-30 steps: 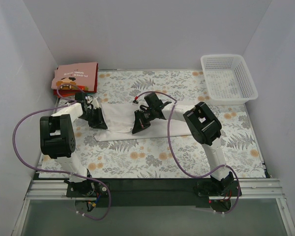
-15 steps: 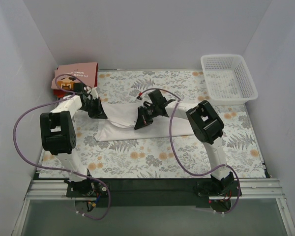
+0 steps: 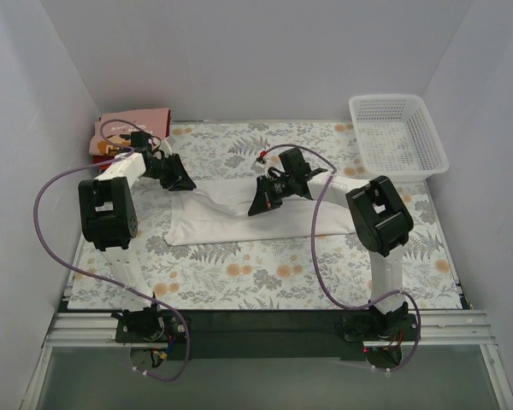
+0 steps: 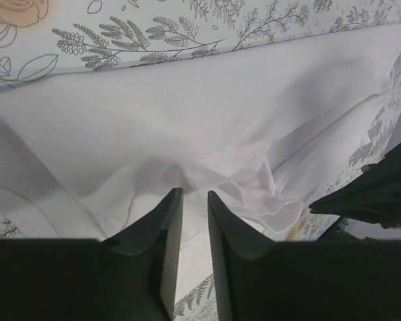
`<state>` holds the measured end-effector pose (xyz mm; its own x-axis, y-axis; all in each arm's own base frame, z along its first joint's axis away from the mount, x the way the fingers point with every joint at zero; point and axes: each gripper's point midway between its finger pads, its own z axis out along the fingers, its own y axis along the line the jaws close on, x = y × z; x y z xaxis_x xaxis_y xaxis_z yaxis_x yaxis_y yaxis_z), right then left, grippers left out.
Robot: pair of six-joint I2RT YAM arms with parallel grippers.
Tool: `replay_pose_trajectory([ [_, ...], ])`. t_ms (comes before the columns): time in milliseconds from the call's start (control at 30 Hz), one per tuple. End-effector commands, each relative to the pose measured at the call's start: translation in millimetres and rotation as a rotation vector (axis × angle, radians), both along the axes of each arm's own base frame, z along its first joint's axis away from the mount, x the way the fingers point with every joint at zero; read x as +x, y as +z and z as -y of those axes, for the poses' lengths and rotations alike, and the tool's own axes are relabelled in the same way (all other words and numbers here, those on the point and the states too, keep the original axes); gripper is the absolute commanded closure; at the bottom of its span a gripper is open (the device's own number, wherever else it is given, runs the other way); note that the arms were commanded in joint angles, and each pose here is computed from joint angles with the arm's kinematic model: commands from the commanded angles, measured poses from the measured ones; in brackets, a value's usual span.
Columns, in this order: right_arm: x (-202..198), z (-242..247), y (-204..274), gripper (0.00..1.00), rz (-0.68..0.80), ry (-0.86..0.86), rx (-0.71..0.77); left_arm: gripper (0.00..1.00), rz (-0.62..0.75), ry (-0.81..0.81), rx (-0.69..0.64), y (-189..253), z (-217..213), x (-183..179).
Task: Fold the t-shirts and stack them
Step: Fold the tshirt
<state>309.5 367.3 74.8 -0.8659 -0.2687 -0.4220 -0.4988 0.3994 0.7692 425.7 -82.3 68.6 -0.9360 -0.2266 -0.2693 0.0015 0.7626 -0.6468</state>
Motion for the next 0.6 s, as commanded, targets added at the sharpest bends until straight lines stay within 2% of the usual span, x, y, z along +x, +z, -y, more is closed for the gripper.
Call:
replay_pose_trajectory([
  [0,3,17,35,0.9,0.123,0.022,0.038,0.76,0.116,0.017,-0.059,42,3,17],
  [67,5,35,36,0.88,0.163,0.022,-0.008,0.73,0.193,0.008,-0.053,65,2,13],
  [200,11,75,26,0.89,0.26,0.023,-0.142,0.76,0.276,-0.039,-0.034,80,5,-12],
  [367,25,129,9,0.92,0.332,-0.009,-0.316,0.83,0.239,-0.136,0.009,58,20,-50],
  [533,42,160,-8,0.96,0.358,-0.017,-0.423,0.83,0.18,-0.237,0.034,33,70,-53],
  [567,44,168,-16,0.97,0.339,-0.021,-0.457,0.82,0.202,-0.242,0.04,37,77,-44],
])
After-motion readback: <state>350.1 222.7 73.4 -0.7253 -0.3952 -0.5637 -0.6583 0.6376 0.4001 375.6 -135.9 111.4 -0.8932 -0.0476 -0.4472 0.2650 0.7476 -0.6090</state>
